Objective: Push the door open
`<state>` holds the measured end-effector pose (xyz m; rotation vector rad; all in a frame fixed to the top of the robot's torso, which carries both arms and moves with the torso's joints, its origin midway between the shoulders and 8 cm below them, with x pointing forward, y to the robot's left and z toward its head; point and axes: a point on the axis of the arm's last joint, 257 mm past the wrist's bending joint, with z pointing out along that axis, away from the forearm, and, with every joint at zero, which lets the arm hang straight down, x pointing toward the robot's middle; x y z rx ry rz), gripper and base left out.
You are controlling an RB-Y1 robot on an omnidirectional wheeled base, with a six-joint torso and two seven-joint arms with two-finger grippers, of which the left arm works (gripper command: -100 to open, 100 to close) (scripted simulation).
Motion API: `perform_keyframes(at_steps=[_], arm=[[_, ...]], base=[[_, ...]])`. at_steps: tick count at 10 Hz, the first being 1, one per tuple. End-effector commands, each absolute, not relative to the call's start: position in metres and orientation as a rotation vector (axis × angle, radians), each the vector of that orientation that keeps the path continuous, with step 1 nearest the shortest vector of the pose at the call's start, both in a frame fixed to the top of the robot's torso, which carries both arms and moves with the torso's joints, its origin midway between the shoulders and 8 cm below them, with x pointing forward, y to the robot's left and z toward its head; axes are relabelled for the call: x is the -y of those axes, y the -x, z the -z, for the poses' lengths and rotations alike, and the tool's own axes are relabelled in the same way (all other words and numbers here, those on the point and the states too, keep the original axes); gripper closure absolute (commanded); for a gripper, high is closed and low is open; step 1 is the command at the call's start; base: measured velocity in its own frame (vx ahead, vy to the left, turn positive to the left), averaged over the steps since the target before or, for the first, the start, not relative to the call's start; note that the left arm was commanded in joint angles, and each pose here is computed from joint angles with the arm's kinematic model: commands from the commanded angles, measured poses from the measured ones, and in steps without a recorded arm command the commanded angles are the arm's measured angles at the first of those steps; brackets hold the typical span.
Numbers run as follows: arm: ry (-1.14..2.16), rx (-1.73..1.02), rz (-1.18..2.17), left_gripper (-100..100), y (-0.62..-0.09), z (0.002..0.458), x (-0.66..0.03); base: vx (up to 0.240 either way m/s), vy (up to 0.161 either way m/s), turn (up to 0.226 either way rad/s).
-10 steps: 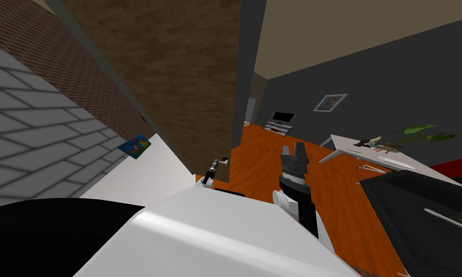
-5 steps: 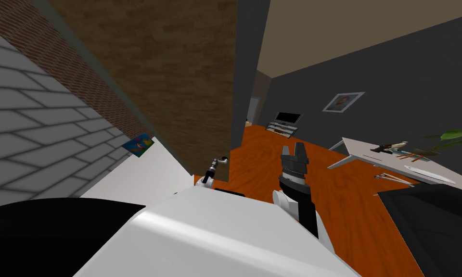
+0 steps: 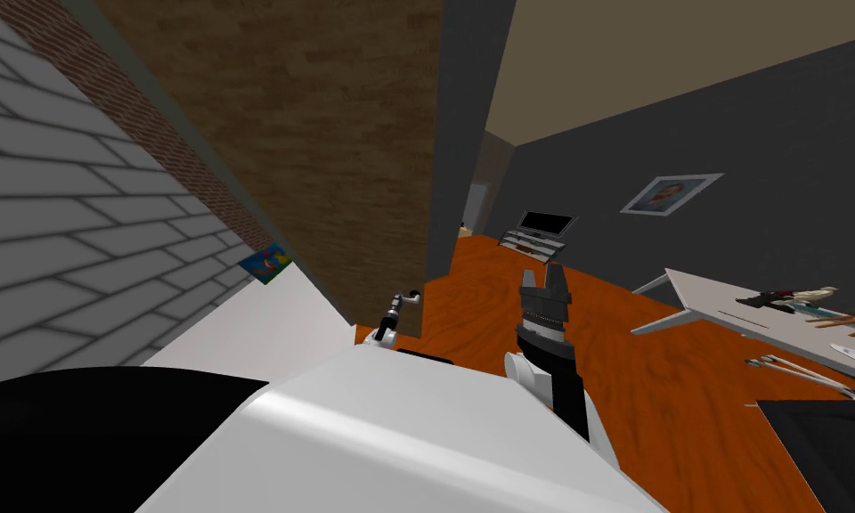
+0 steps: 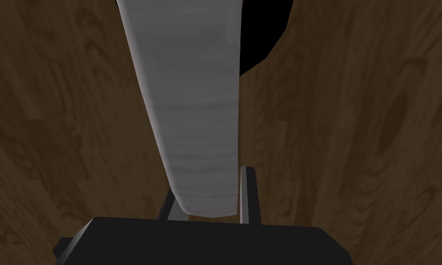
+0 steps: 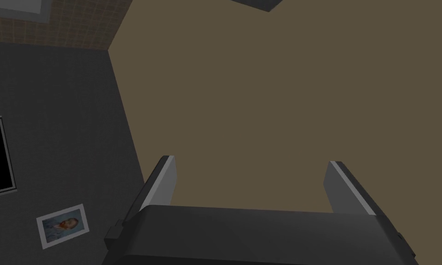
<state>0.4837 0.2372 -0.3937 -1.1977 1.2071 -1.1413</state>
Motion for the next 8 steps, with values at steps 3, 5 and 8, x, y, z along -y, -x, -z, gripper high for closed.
perform_keyframes(at_steps=[3, 5, 8], arm=[[1.221, -1.173, 1.153, 100, -0.485, 0.391, -0.225], [1.239, -1.160, 1.157, 100, -0.485, 0.391, -0.219], [1.227, -1.140, 1.086, 100, -0.483, 0.390, -0.267]], base=[[0.135, -0.105, 0.089], [0.092, -0.090, 0.040], [0.098, -0.062, 0.049]])
